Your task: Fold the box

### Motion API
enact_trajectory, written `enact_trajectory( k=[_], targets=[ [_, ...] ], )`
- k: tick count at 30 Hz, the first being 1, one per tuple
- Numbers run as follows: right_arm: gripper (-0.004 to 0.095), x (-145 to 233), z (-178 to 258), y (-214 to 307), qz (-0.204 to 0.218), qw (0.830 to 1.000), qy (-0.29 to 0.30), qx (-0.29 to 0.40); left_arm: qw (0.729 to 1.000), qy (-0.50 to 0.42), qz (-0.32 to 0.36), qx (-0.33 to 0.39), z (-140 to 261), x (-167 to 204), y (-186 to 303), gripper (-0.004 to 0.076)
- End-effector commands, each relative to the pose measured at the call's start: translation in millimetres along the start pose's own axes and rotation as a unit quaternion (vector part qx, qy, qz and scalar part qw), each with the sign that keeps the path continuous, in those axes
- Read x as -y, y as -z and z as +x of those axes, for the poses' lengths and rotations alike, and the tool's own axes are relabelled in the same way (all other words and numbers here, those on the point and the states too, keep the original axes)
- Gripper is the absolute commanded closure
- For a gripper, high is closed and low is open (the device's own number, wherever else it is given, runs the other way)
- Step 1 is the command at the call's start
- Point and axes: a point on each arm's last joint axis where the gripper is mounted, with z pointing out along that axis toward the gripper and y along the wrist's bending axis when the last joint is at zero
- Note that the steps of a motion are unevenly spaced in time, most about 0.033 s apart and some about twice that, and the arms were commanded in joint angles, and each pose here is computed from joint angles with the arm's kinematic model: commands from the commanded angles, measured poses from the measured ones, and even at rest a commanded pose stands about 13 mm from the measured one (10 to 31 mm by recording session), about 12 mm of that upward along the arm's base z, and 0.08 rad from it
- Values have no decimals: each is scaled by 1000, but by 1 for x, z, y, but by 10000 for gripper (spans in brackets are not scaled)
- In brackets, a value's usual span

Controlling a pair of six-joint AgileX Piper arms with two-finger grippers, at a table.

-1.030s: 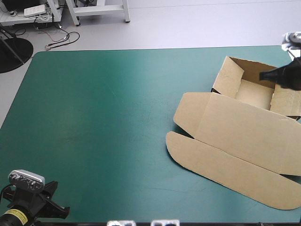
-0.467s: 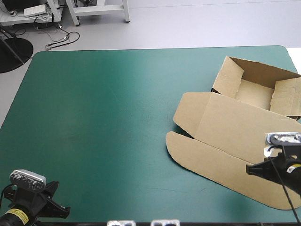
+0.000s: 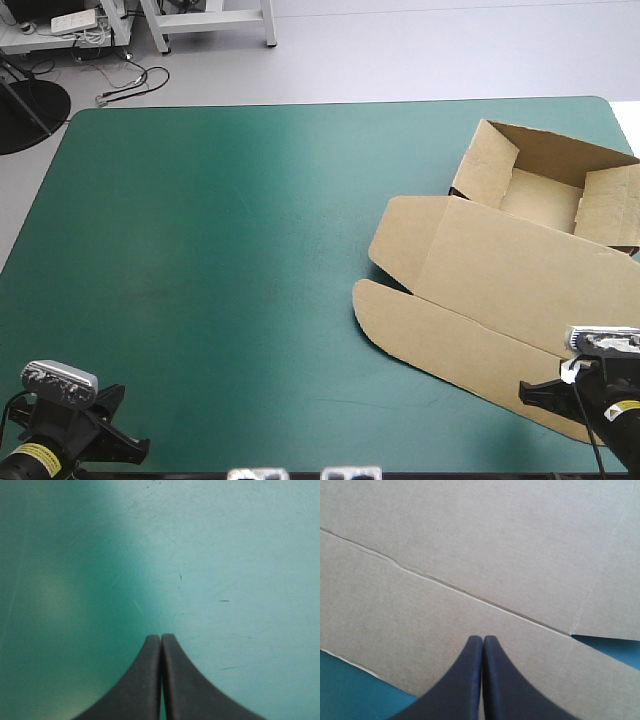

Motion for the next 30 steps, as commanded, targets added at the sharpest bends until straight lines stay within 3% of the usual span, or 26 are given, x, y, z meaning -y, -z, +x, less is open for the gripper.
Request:
enact_trajectory(
  k=[1, 30],
  targets=[
    [923, 1, -11, 5, 6, 999, -1, 44, 999, 8, 17, 34, -11, 2, 4, 734],
    [923, 1, -11, 5, 6, 999, -1, 44, 1000, 4, 19, 21, -9, 2, 4, 734]
  ],
)
